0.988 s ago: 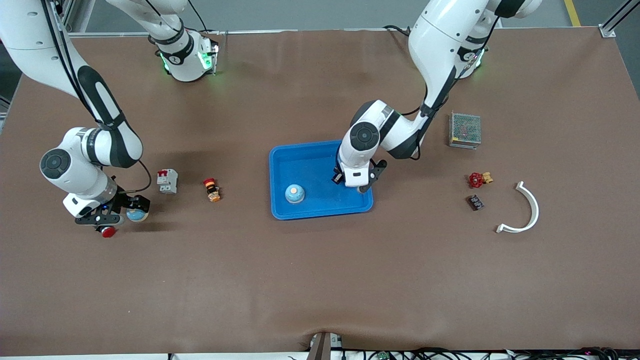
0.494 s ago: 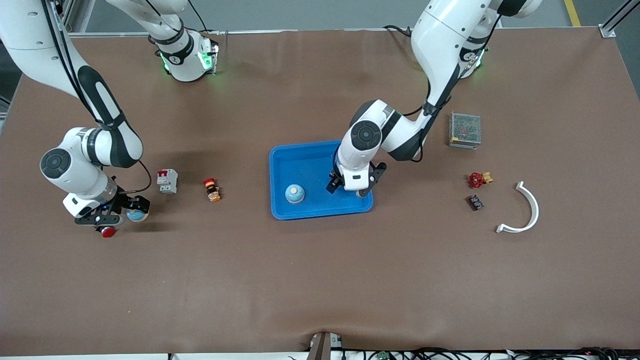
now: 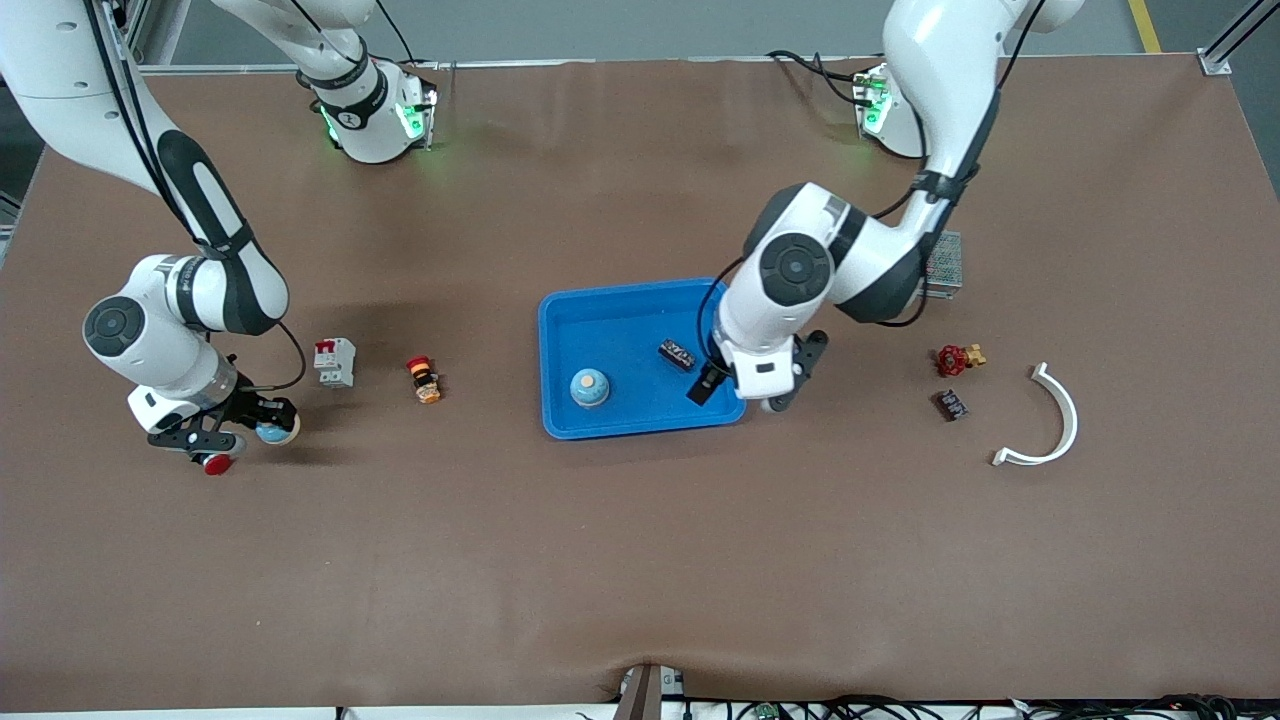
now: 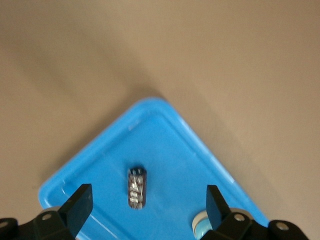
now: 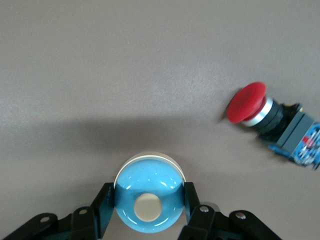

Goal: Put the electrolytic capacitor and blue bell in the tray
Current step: 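Grasp and lift the bell while the left gripper reaches the second capacitor, then carry the bell to the tray while the left gripper grasps the capacitor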

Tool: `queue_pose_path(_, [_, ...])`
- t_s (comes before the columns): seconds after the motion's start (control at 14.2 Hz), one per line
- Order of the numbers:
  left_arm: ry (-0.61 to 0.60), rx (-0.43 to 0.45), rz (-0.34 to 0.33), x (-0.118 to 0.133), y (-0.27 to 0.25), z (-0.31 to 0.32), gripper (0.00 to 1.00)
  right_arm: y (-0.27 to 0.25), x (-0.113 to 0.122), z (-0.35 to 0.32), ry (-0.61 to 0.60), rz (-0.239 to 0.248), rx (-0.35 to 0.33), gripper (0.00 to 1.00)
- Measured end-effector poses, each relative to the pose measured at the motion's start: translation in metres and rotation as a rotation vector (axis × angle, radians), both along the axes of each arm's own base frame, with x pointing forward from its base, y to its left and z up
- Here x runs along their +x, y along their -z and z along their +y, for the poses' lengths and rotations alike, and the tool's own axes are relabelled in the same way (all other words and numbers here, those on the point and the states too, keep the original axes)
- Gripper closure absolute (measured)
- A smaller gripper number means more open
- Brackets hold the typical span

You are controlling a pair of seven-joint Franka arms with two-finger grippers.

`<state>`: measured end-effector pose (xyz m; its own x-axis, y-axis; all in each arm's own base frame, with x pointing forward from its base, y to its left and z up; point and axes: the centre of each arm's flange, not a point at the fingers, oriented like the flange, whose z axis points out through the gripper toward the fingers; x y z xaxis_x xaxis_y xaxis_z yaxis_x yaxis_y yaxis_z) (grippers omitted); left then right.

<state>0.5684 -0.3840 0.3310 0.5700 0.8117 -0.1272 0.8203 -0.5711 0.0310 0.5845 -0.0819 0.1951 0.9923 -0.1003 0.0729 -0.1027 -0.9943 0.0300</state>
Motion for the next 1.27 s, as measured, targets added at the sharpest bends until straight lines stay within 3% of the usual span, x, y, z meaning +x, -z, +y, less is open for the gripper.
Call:
queue_pose_path(0.14, [0.004,0.040,0.001,0.014,-0.003,0.030,0.00,-0.011,0.002,0.016,0.095,0.038,0.030,0.39])
queue_pose_path(0.42, [0.042,0.096,0.042,0.040,0.004,0.096,0.00,-0.077,0.018,0.047,0.311,0.141,0.207,0.39])
queue_pose_path(0.56, [0.080,0.122,0.059,0.054,0.012,0.141,0.00,-0.111,0.022,0.052,0.424,0.171,0.263,0.39])
queue_pose_path(0.92, [0.174,0.136,0.113,0.073,0.049,0.234,0.02,-0.155,0.026,0.148,0.783,0.187,0.269,0.39])
queue_pose_path(1.27, [0.263,0.184,0.170,0.074,0.087,0.294,0.11,-0.160,0.006,0.266,0.985,0.202,0.219,0.39])
